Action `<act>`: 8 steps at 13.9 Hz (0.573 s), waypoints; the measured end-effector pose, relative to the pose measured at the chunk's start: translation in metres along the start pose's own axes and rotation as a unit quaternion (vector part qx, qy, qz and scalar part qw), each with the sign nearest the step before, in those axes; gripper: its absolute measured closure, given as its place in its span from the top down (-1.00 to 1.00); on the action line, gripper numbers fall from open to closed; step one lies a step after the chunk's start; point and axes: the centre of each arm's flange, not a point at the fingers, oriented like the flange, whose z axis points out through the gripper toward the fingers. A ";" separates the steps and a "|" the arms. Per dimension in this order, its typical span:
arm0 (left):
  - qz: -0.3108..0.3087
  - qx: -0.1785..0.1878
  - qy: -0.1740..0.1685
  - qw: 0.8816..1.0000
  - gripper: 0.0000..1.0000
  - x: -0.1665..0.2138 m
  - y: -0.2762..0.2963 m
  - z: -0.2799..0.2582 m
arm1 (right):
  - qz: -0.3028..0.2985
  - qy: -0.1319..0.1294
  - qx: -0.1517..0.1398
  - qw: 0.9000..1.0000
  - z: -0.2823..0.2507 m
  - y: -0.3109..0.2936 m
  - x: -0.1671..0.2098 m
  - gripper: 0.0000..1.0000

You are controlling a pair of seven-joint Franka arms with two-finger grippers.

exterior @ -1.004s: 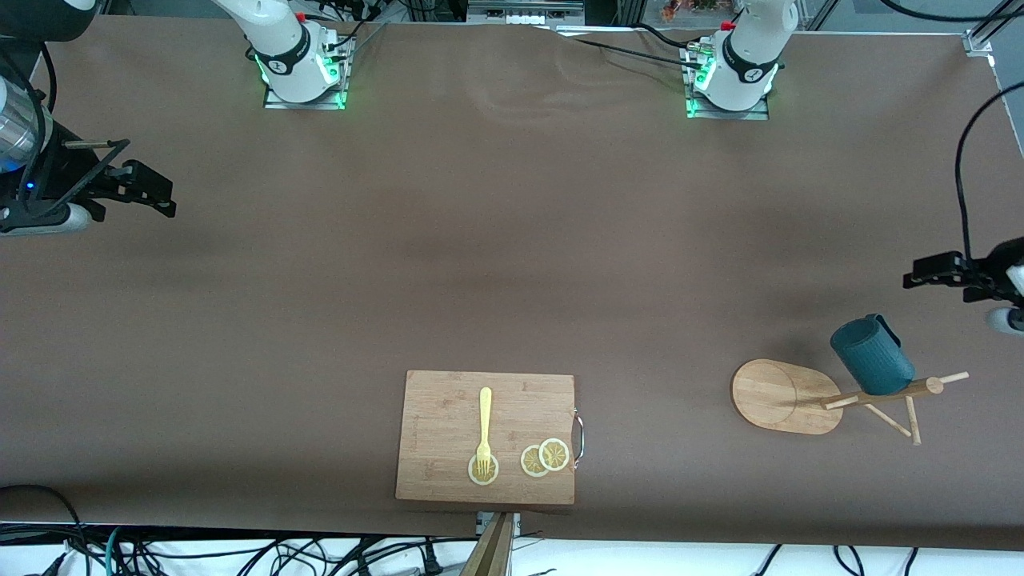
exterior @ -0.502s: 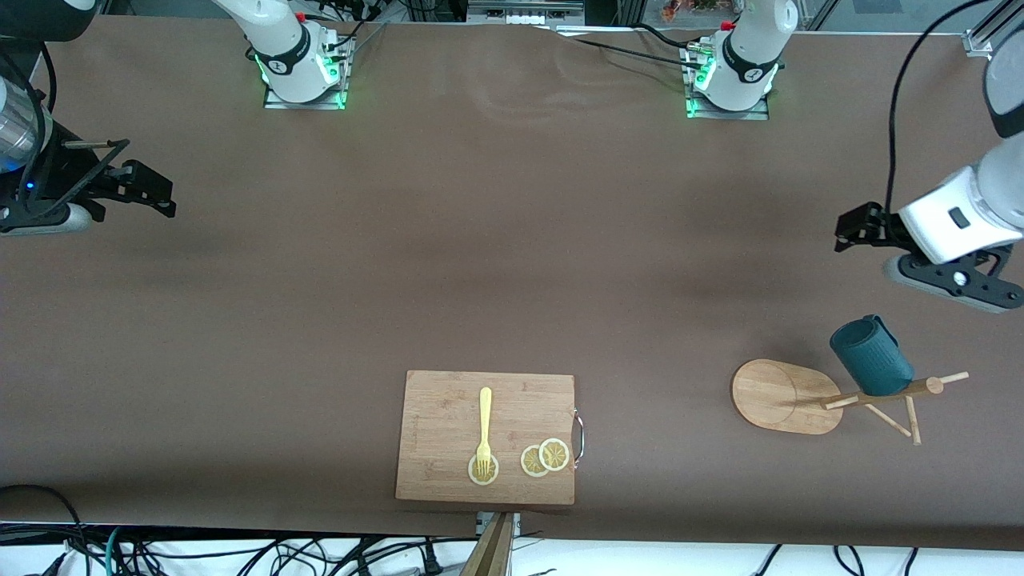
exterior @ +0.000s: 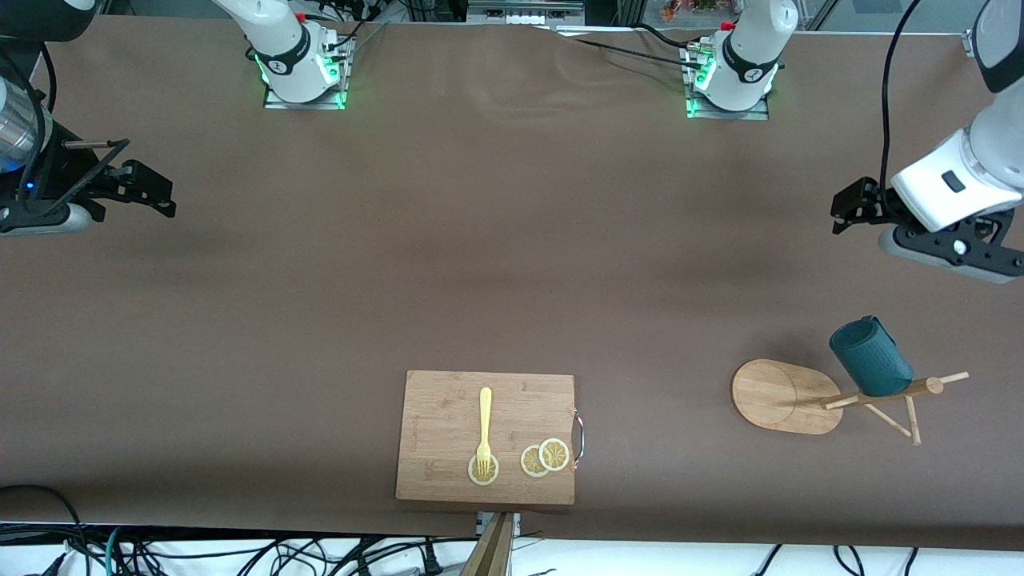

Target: Pass cup and hang on rack

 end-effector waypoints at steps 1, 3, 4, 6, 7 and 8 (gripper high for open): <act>-0.007 0.003 0.004 1.000 1.00 -0.008 0.008 -0.003 | 0.000 0.000 0.000 1.000 0.000 0.000 0.000 1.00; -0.021 0.007 0.017 1.000 1.00 -0.023 0.020 -0.002 | 0.000 0.000 0.000 1.000 0.000 0.000 0.000 1.00; -0.024 0.006 0.020 0.999 1.00 -0.029 0.023 0.001 | 0.000 0.000 0.000 1.000 0.000 0.000 0.000 1.00; -0.029 -0.002 0.021 0.999 1.00 -0.035 0.023 0.005 | 0.000 0.000 0.000 1.000 0.000 0.000 0.000 1.00; -0.031 -0.003 0.020 0.999 1.00 -0.036 0.021 0.007 | 0.000 0.000 0.000 1.000 0.000 0.000 0.000 1.00; -0.032 -0.003 0.020 0.999 1.00 -0.036 0.020 0.008 | 0.000 0.000 0.000 1.000 0.000 0.000 0.000 1.00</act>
